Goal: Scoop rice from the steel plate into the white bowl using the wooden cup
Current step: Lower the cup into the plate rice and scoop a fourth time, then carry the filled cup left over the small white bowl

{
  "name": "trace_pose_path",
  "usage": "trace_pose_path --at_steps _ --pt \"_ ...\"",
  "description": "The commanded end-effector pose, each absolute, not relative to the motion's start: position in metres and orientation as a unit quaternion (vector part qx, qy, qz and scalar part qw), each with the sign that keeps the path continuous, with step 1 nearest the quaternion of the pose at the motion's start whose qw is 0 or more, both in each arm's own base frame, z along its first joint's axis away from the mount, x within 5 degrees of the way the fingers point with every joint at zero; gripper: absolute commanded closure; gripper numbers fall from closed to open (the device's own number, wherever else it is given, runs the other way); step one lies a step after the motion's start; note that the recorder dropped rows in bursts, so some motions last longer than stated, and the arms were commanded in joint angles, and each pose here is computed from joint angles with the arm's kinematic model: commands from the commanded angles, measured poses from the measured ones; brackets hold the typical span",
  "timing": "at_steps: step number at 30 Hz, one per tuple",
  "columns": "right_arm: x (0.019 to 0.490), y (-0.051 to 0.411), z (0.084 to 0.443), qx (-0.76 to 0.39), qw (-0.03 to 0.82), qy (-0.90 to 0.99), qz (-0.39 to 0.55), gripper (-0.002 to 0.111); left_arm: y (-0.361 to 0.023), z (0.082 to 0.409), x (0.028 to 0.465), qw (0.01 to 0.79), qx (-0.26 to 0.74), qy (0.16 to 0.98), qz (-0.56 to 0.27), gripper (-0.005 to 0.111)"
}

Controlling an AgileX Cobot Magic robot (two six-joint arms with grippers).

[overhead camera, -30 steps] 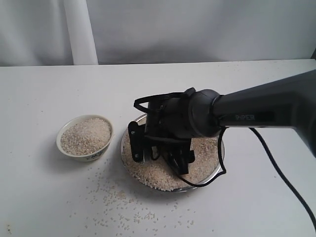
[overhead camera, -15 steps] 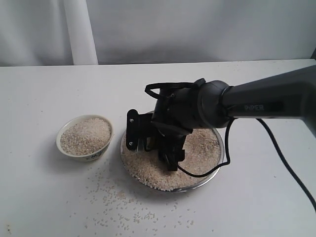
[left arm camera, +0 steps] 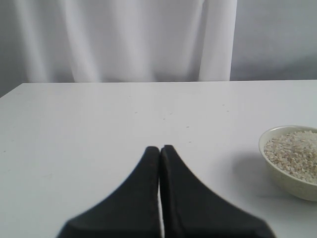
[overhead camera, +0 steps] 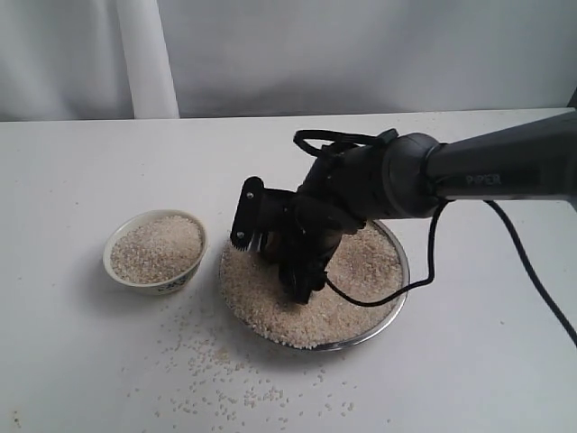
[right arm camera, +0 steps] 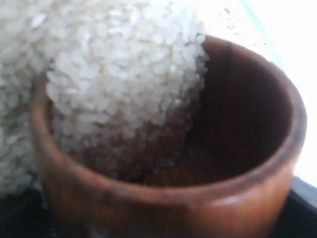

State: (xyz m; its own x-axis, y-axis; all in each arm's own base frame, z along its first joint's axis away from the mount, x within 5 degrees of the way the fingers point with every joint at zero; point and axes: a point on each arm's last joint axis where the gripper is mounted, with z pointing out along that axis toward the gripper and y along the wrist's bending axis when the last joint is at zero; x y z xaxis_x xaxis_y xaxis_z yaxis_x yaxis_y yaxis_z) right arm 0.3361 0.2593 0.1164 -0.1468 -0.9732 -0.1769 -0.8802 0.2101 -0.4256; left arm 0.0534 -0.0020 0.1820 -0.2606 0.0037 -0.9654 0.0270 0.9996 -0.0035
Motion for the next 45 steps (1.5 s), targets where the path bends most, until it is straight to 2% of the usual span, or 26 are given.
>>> trace_pose_path --at_steps 1,8,10,20,26,30,35,45 --pt "0.328 0.243 0.097 -0.592 0.211 0.775 -0.07 0.108 -0.002 0.182 0.053 0.611 0.009 0.792 -0.011 0.107" --pt "0.316 0.218 0.113 -0.548 0.311 0.776 -0.015 0.108 -0.002 0.182 0.053 0.611 0.009 0.792 -0.011 0.107" --pt "0.311 0.215 0.13 -0.52 0.379 0.766 0.015 0.108 -0.002 0.182 0.053 0.611 0.009 0.792 -0.011 0.107" --pt "0.307 0.222 0.201 -0.466 0.518 0.715 0.06 0.108 -0.002 0.182 0.053 0.611 0.009 0.792 -0.011 0.107" --pt "0.328 0.257 0.234 -0.492 0.481 0.725 0.025 0.108 -0.002 0.182 0.053 0.611 0.009 0.792 -0.011 0.107" --pt "0.342 0.298 0.24 -0.532 0.443 0.721 -0.006 0.108 -0.002 0.182 0.053 0.611 0.009 0.792 -0.011 0.107" --pt "0.356 0.338 0.233 -0.566 0.411 0.713 -0.048 0.108 -0.002 0.182 0.053 0.611 0.009 0.792 -0.011 0.107" --pt "0.363 0.401 0.198 -0.634 0.356 0.653 -0.213 0.108 -0.002 0.182 0.053 0.611 0.009 0.792 -0.011 0.107"
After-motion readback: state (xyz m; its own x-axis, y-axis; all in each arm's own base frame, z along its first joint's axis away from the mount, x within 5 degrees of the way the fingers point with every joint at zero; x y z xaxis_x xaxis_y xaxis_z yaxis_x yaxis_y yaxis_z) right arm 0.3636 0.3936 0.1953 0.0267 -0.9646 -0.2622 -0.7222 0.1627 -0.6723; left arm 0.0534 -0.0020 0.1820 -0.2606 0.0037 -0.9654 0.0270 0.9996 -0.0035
